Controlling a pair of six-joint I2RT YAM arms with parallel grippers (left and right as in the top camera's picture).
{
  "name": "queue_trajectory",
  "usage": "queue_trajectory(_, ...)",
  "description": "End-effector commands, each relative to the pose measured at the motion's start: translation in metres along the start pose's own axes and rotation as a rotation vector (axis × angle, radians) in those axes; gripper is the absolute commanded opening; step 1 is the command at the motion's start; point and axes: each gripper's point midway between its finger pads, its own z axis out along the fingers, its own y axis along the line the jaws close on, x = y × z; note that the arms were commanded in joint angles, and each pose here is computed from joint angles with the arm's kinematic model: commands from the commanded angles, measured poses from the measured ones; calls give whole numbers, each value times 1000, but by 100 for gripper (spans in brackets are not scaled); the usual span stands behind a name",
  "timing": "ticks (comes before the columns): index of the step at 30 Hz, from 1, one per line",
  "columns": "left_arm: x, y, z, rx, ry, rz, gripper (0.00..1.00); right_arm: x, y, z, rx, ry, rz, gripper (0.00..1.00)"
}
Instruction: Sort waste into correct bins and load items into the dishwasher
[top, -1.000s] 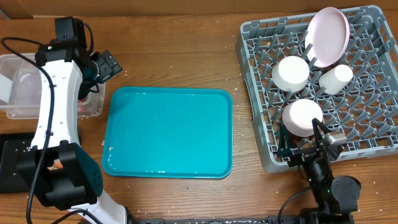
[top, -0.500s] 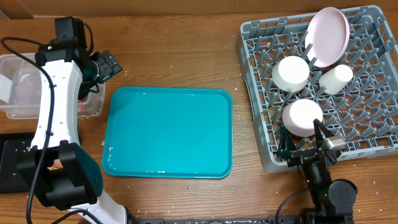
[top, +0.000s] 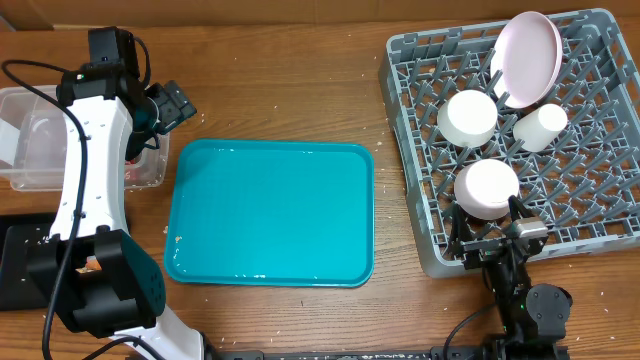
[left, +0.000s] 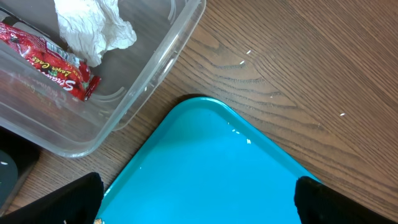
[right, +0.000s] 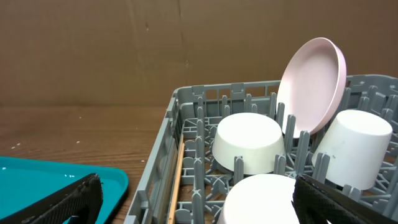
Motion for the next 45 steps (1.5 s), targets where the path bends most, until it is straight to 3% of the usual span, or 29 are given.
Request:
queue_trajectory(1, -6, 1, -3, -5, -19, 1, 100, 1, -3, 0, 18, -6, -16, 100)
queue_trajectory(27, -6, 1, -3, -9, -20, 9, 100, 1, -3, 0, 18, -6, -16, 100)
queue_trajectory(29, -1, 14, -4, -71, -2, 107, 100, 1, -4, 0, 18, -6, -16, 100)
queue_trajectory(37, 43, 17, -4, -60, 179, 126, 100, 1, -4, 0, 18, -6, -16, 100)
queue_trajectory(42, 53, -13, 1, -3, 119, 337, 100, 1, -4, 0, 18, -6, -16, 100)
queue_trajectory(45, 58, -47, -2, 83, -7, 457, 100, 1, -4, 0, 18, -6, -16, 100)
